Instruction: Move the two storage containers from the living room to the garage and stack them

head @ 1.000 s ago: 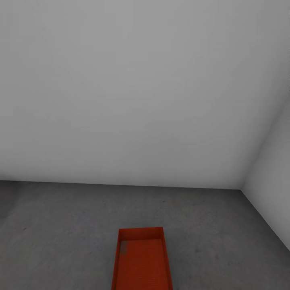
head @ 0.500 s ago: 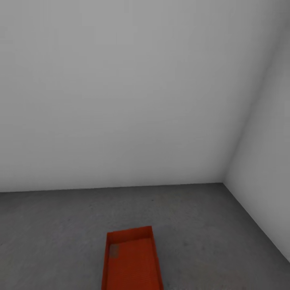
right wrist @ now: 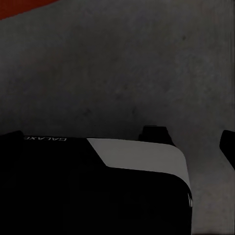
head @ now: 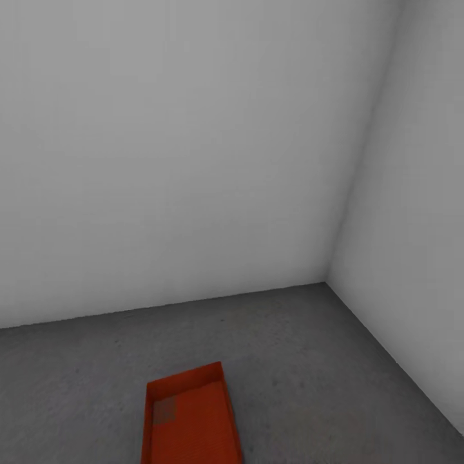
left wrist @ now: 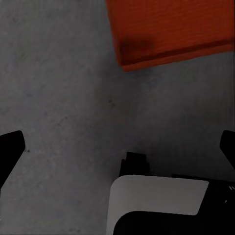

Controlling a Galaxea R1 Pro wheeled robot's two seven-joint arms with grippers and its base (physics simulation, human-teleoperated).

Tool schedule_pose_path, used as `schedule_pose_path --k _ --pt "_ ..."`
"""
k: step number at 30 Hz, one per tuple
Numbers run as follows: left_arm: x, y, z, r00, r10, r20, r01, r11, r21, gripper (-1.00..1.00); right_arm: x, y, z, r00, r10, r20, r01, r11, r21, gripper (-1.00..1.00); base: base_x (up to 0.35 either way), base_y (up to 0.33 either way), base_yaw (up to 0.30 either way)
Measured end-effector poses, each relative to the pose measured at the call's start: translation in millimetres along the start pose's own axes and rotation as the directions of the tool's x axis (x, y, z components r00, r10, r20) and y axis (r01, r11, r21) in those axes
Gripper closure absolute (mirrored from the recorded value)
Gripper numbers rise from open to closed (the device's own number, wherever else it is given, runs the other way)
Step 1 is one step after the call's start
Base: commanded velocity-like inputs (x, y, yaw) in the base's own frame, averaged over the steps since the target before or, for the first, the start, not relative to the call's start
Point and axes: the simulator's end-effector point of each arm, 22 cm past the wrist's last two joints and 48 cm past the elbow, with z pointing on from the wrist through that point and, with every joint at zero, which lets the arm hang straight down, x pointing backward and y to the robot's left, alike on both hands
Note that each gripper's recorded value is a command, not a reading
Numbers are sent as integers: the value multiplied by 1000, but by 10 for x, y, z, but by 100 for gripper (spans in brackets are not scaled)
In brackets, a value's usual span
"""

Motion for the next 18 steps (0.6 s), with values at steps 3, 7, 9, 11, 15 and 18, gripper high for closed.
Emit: schedule_pose_path --k 3,7,9,11,15,18 --pt "1 0 0 1000 0 -1 0 1000 0 -100 0 0 0 1000 0 0 0 1000 0 -100 0 0 -294" --pt "21 -13 -1 1000 2 -8 -2 1000 2 -100 0 0 0 1000 1 0 -1 1000 0 -100 0 0 -294" --pt "35 -21 -1 1000 2 -11 -2 1000 3 -100 0 0 0 1000 1 0 -1 1000 0 -100 0 0 -294" --pt "90 -28 1 1000 4 -17 -4 1000 4 -100 0 0 0 1000 1 0 -1 1000 0 -100 0 0 -294" --pt "522 20 3 998 11 -64 -11 1000 1 -100 1 -11 0 1000 2 0 -2 1000 2 -100 0 0 -294" --pt "709 -20 -5 996 14 -85 -12 1000 22 -100 0 -4 0 1000 2 0 -2 1000 1 -100 0 0 -294"
